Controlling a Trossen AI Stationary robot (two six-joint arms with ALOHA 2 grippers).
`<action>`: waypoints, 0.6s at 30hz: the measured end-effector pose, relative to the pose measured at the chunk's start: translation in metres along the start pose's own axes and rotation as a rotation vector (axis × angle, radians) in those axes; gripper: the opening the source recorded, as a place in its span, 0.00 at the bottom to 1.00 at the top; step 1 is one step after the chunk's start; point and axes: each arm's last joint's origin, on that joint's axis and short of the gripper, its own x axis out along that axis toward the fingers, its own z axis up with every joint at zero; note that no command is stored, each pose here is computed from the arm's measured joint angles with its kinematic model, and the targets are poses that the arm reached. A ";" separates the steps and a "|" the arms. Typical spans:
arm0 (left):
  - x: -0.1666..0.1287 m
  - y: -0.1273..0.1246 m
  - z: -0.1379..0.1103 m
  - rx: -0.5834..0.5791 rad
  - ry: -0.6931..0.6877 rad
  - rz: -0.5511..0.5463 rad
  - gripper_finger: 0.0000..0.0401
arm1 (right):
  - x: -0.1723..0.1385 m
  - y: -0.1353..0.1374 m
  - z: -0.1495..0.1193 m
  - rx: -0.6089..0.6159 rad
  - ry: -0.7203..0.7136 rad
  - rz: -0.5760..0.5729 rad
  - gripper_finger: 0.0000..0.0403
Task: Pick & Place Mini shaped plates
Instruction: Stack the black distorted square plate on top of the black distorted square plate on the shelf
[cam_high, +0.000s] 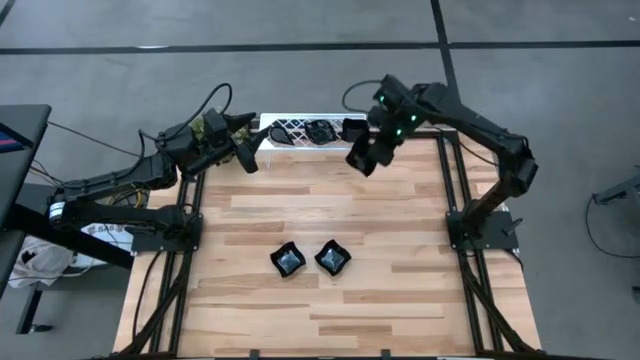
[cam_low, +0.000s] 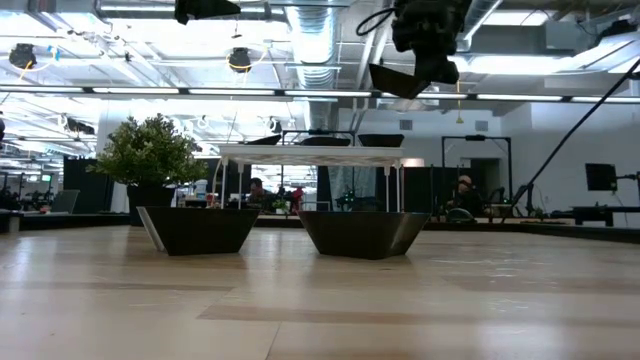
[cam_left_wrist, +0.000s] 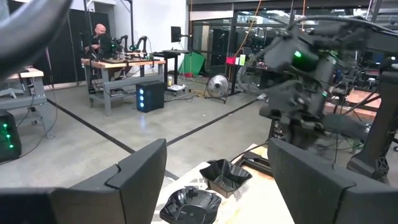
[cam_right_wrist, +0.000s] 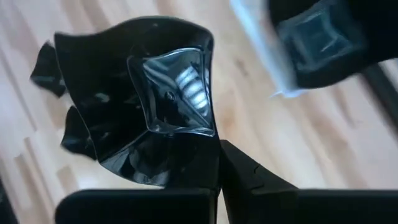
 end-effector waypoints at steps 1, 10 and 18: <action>0.000 0.000 0.000 0.000 0.000 0.000 0.70 | -0.003 -0.005 0.001 0.003 -0.011 -0.008 0.00; 0.000 0.000 0.001 -0.003 -0.007 0.000 0.70 | -0.023 -0.031 0.009 -0.089 -0.046 -0.057 0.00; 0.000 0.000 0.001 -0.003 -0.007 0.000 0.70 | -0.016 -0.062 0.050 -0.219 0.106 -0.152 0.00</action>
